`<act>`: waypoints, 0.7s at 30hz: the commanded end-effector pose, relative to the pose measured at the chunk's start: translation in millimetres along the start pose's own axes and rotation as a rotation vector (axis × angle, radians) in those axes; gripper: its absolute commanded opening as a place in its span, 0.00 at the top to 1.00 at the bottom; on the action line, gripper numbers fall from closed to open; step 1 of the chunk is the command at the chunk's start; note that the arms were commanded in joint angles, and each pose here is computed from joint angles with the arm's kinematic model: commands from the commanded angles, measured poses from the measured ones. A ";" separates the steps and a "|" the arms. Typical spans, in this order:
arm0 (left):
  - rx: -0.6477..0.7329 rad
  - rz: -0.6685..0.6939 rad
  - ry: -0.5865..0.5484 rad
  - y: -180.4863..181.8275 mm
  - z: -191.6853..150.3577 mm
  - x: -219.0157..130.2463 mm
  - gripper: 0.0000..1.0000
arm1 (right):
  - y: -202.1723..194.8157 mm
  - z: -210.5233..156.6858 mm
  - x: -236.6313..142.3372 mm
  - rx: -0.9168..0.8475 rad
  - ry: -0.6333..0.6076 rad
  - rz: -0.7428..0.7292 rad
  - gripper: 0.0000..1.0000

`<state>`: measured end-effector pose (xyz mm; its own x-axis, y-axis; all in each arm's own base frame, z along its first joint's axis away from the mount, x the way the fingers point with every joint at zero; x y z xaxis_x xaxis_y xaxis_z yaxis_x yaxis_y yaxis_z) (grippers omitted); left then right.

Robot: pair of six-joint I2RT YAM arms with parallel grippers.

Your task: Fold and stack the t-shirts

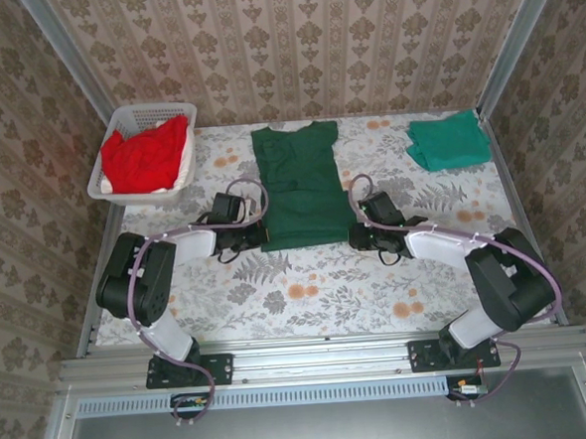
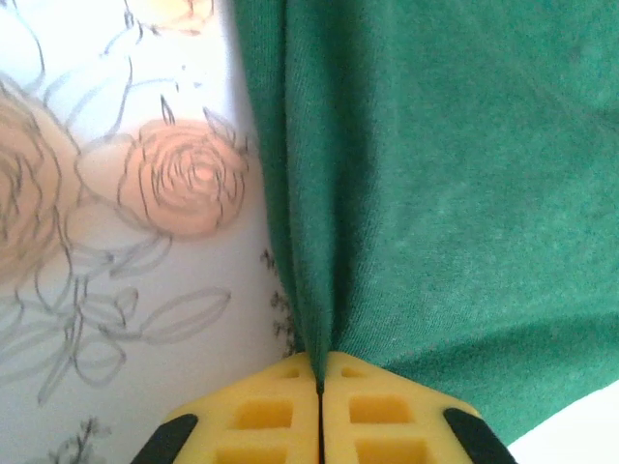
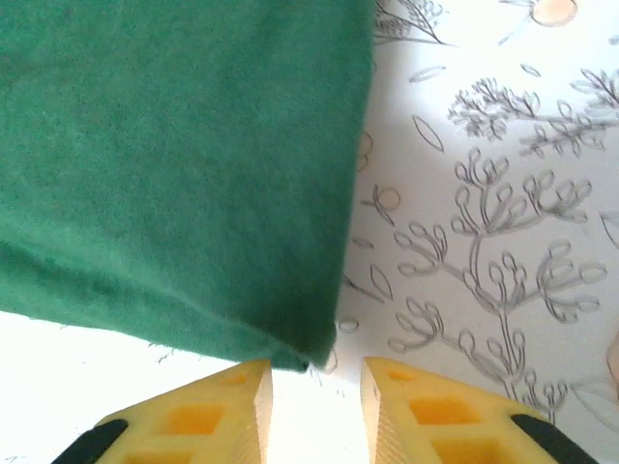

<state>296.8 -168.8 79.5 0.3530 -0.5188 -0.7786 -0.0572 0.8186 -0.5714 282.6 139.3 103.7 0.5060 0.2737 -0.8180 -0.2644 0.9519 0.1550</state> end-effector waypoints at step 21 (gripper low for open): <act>0.072 0.130 -0.081 -20.2 69.2 -5.2 0.45 | -6.9 86.8 61.0 0.034 -0.003 -0.052 0.55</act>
<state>347.0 -167.3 127.3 0.4665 -0.4351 -0.7701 -0.0449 0.8579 -0.5119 375.8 162.5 110.4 0.5471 0.2438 -0.8008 -0.2090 0.9661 0.1513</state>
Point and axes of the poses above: each hand's point on the last joint's axis, 136 mm out from that joint toward the fingers, its own x axis out along the fingers, its own y axis along the line the jaws close on, z = x × y, the point moved 7 cm from there along -x, back along the fingers, and after that the axes turned 14 degrees about -x, right-handed, at the moved point
